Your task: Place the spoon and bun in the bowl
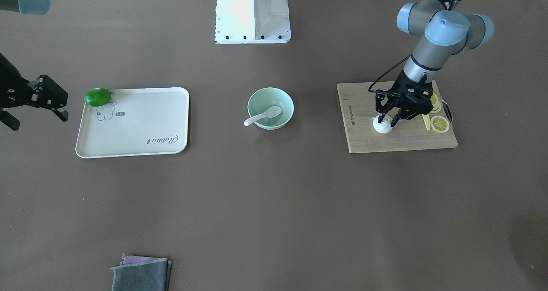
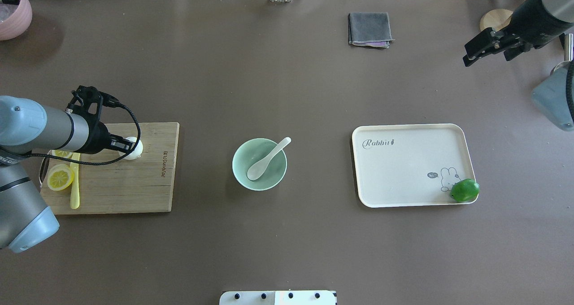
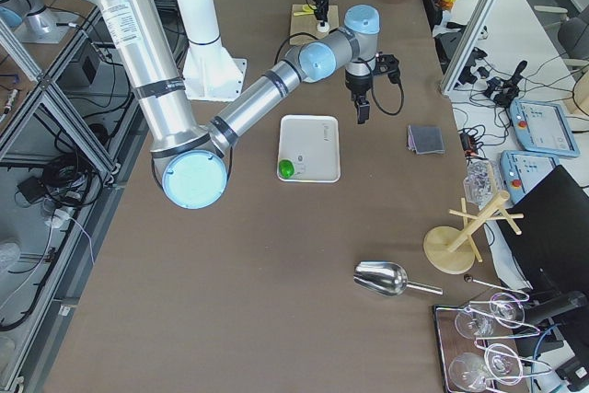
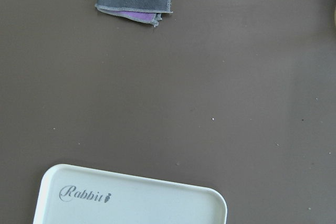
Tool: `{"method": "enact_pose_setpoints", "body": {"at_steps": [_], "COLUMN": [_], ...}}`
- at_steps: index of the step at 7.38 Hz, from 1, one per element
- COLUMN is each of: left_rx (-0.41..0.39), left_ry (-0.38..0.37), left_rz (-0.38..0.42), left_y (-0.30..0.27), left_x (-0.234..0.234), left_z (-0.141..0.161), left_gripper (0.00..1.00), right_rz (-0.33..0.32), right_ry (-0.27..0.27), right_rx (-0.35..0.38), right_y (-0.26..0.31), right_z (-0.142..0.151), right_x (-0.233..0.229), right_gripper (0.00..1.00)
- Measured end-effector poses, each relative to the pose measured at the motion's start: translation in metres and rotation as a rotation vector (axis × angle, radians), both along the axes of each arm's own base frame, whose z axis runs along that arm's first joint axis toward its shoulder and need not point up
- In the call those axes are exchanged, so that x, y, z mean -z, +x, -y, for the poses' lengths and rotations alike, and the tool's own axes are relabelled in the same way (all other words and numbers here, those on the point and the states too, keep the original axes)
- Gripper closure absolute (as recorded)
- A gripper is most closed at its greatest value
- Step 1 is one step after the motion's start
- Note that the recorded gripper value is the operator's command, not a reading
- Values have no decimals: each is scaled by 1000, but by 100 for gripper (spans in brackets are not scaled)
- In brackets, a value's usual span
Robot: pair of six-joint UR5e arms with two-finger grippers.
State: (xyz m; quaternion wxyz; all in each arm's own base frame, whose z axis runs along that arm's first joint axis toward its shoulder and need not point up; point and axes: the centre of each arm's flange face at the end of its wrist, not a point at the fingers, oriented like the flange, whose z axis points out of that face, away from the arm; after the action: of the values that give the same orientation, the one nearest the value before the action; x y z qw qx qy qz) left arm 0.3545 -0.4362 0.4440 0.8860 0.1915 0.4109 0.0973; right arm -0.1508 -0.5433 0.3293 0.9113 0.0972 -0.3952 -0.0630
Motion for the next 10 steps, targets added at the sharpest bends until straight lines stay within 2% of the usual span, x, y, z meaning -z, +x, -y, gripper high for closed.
{"method": "enact_pose_setpoints", "body": {"at_steps": [2,4,5,7,9,10], "left_rx": [39,102,109,118,111,103], "left_ry": [24,-28,-64,-95,-108,-125], "left_rz": [-48,-182,-248,-321,-351,-371], "left_y": [0,24,47,87,115,126], "left_x": [35,104,138,181,201,212], "left_z": [3,8,2,-18,-32,-41], "left_gripper": [100,100,100,100,100,46], "right_rz": [-4,-31,-46,-67,-73,-74], "right_ry": [39,82,96,99,85,79], "right_rx": [41,94,119,142,143,140], "right_y": [54,111,138,175,184,185], "right_z": [-1,-12,-21,-44,-55,-56], "right_x": [-36,-91,-121,-165,-181,-183], "right_gripper": [0,0,0,0,0,0]}}
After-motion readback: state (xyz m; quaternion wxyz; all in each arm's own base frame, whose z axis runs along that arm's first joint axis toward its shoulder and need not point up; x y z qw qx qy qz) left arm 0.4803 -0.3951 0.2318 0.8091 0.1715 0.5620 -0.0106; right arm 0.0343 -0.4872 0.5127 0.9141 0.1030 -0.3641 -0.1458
